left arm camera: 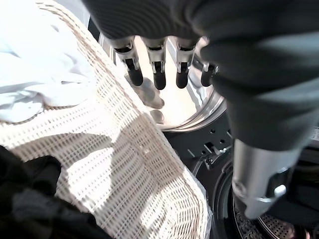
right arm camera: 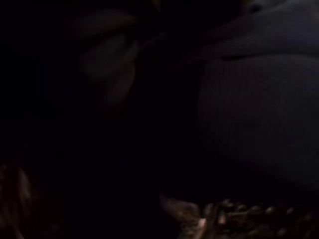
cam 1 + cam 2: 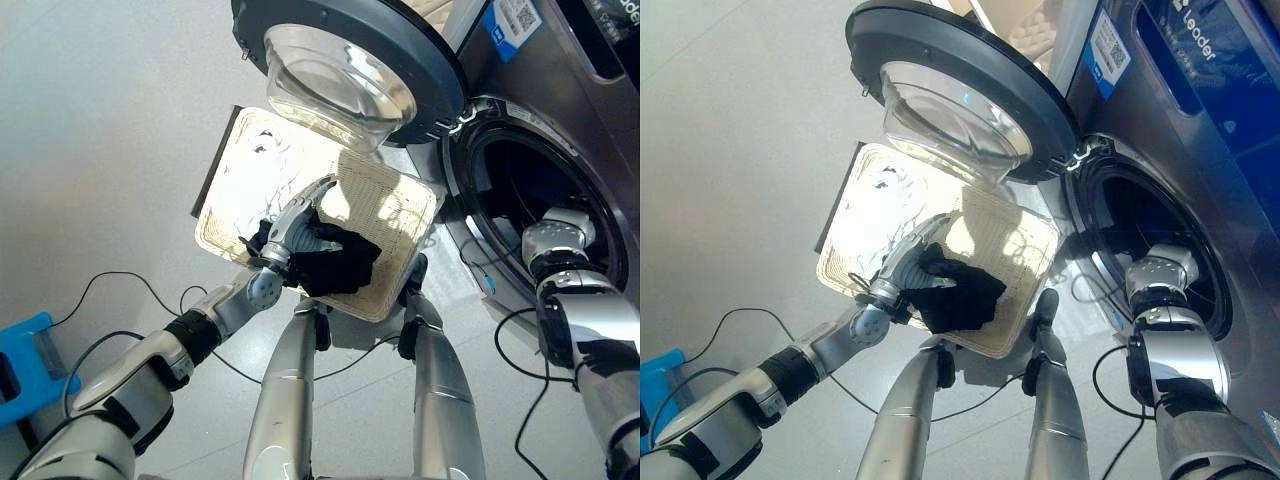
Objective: Put the clothes into the washing machine.
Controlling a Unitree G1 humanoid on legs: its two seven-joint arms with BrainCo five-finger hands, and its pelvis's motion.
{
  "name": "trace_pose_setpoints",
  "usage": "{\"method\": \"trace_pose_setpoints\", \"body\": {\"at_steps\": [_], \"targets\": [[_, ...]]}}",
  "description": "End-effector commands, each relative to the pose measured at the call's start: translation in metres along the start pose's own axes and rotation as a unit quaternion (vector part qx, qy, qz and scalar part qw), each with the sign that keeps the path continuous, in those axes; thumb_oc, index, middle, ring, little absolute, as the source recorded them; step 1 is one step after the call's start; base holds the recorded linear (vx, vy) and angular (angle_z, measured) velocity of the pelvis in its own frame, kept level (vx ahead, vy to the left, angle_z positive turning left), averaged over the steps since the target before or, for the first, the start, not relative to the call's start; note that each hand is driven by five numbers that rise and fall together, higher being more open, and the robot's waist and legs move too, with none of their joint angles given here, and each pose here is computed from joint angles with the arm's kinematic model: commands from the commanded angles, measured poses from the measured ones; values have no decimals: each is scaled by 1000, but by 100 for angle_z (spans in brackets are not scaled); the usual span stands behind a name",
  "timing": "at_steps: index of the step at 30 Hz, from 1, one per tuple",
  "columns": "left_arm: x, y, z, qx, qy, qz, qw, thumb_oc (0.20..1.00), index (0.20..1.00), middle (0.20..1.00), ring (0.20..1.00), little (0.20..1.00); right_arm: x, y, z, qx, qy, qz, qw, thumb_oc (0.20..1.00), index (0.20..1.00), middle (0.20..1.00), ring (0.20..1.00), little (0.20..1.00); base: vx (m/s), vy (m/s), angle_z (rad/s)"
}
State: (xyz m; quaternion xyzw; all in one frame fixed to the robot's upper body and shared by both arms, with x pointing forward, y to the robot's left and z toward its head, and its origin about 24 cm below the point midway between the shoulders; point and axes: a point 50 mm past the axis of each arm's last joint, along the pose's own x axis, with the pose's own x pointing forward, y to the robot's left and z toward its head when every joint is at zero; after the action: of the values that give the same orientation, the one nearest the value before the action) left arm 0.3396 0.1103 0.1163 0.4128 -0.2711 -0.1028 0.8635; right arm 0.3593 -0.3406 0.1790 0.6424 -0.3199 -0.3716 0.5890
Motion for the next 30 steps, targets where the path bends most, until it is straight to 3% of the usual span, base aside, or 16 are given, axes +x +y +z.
{"method": "trace_pose_setpoints", "body": {"at_steps": [1, 6, 11, 12, 19, 24, 30], "targets": [[5, -6, 16, -47, -14, 20, 999, 1000, 1000, 1000, 1000, 1000, 11, 42, 19, -66, -20, 78, 995, 1000, 1000, 1000, 1000, 1000, 0, 0, 0], [3, -8, 7, -33, 16, 14, 999, 1000, 1000, 1000, 1000, 1000, 9, 37, 6, -250, 19, 69, 966, 1000, 1000, 1000, 1000, 1000, 0, 0, 0], [-3, -2, -20, -45, 110, 80, 990, 1000, 1000, 1000, 1000, 1000, 6, 20, -3, -364, 28, 51, 929, 1000, 1000, 1000, 1000, 1000, 0, 0, 0], [-7, 1, -31, -48, 141, 118, 982, 1000, 1000, 1000, 1000, 1000, 3, 14, -9, -422, 33, 43, 905, 1000, 1000, 1000, 1000, 1000, 0, 0, 0], [-18, 12, -50, -38, 184, 191, 963, 1000, 1000, 1000, 1000, 1000, -2, -19, -17, -513, 74, -37, 855, 1000, 1000, 1000, 1000, 1000, 0, 0, 0], [-9, 16, -51, 26, 169, 153, 973, 1000, 1000, 1000, 1000, 1000, -11, -46, -26, -508, 129, -61, 849, 1000, 1000, 1000, 1000, 1000, 1, 2, 1], [3, 15, -53, 158, 141, 17, 977, 1000, 1000, 1000, 1000, 1000, -19, -52, -34, -534, 124, -15, 836, 1000, 1000, 1000, 1000, 1000, -4, 46, 0]]}}
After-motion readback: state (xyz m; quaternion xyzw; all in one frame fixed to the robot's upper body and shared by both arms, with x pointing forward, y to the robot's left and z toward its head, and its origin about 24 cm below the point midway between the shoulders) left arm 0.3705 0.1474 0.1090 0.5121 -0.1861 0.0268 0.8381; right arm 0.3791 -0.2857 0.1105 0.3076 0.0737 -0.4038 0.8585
